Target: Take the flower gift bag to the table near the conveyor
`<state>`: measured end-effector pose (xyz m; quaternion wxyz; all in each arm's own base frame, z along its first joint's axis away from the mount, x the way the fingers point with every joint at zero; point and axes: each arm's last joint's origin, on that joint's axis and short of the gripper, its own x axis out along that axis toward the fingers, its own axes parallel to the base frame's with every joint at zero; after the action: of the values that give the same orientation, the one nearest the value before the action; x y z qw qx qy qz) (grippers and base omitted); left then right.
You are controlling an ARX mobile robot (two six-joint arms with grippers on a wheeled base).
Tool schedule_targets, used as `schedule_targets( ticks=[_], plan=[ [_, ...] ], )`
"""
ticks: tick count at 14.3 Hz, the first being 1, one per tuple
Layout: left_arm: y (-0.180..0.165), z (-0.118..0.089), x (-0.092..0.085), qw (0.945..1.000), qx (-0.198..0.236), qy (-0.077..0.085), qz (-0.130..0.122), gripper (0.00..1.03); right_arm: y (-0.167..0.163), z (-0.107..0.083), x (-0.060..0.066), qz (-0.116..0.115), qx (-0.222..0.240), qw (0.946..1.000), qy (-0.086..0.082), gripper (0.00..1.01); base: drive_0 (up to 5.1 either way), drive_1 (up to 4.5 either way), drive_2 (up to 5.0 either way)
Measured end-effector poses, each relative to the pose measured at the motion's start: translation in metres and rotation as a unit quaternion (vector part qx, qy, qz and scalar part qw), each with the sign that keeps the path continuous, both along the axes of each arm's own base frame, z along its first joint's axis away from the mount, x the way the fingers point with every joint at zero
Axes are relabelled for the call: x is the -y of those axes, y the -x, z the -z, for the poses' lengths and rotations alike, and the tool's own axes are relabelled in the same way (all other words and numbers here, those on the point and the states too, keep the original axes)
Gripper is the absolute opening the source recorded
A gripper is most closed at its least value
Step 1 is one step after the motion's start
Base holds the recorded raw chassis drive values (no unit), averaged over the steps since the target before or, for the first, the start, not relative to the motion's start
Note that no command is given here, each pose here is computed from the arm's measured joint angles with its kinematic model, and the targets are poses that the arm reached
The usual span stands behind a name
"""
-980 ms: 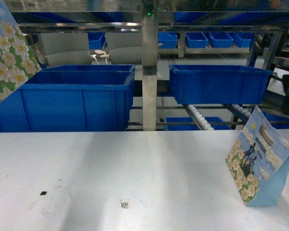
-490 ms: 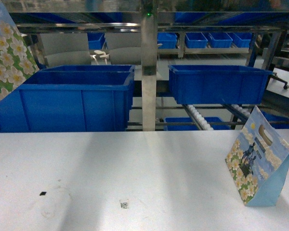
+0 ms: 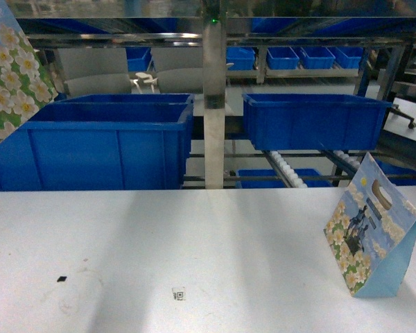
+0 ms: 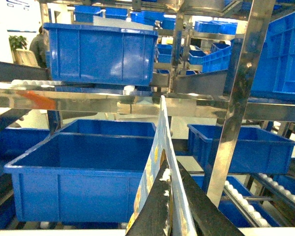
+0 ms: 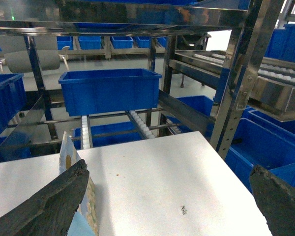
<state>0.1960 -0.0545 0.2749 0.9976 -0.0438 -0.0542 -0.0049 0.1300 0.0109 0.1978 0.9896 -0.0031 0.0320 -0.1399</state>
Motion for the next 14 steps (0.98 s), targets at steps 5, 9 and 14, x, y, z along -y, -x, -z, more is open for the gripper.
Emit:
schedule_targets(
  ticks=[5, 9, 14],
  plan=[
    [-0.015, 0.046, 0.024, 0.9969, -0.028, 0.051, -0.053, 0.02, 0.0, 0.001, 0.0, 0.0, -0.002, 1.0, -0.001, 0.98, 0.0, 0.0, 0.0],
    [-0.054, 0.098, 0.011, 0.9878, -0.053, 0.097, -0.109, 0.02, 0.0, 0.001, 0.0, 0.0, -0.002, 1.0, -0.001, 0.98, 0.0, 0.0, 0.0],
    [-0.065, 0.169, -0.011, 0.9791, -0.121, 0.073, -0.147, 0.02, 0.0, 0.001, 0.0, 0.0, -0.002, 1.0, -0.001, 0.98, 0.0, 0.0, 0.0]
  ],
)
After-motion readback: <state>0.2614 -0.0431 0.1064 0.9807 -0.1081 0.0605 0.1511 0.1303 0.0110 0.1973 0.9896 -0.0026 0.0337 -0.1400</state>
